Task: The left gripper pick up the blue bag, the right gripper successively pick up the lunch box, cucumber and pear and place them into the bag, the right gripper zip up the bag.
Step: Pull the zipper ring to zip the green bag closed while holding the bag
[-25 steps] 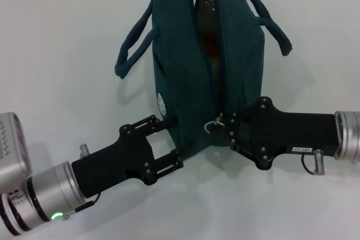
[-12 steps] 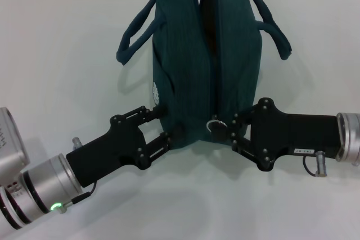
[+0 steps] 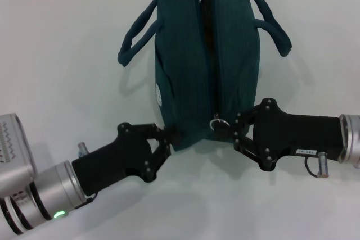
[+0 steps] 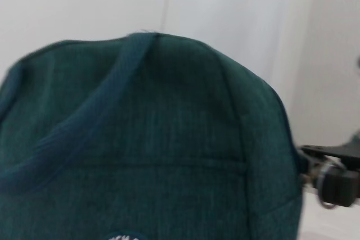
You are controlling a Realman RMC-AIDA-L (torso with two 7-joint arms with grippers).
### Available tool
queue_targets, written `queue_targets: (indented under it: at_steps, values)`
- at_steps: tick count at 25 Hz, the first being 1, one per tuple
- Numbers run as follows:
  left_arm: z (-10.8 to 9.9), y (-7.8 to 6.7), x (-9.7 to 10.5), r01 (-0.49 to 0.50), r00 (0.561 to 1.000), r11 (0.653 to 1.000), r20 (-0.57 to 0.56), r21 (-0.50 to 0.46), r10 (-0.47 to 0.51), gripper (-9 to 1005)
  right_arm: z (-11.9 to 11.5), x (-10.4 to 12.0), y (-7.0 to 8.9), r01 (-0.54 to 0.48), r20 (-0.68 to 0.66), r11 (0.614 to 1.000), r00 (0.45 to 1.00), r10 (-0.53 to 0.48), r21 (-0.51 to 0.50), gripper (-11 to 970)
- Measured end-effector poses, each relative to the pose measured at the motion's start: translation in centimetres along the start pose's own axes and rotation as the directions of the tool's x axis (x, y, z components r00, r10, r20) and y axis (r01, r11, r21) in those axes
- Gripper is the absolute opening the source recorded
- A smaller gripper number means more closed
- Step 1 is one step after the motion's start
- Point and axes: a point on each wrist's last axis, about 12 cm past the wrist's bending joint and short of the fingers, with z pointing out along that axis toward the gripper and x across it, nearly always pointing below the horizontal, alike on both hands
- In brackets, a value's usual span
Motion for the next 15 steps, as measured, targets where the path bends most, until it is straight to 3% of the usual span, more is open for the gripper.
queue_targets:
  at_steps: [10, 15]
  values:
    - [0.19, -0.21, -0.09, -0.014, 1.0, 1.0, 0.007, 0.019, 0.014, 21, -0.32, -0.02, -0.1, -0.031, 0.045, 0.999, 0.999, 0.03, 0.038, 23]
    - [0.18, -0.39, -0.13, -0.041, 0.999, 0.999, 0.017, 0.026, 0.04, 12, -0.61, -0.25, -0.11, -0.045, 0.089, 0.997, 0.995, 0.04, 0.062, 23]
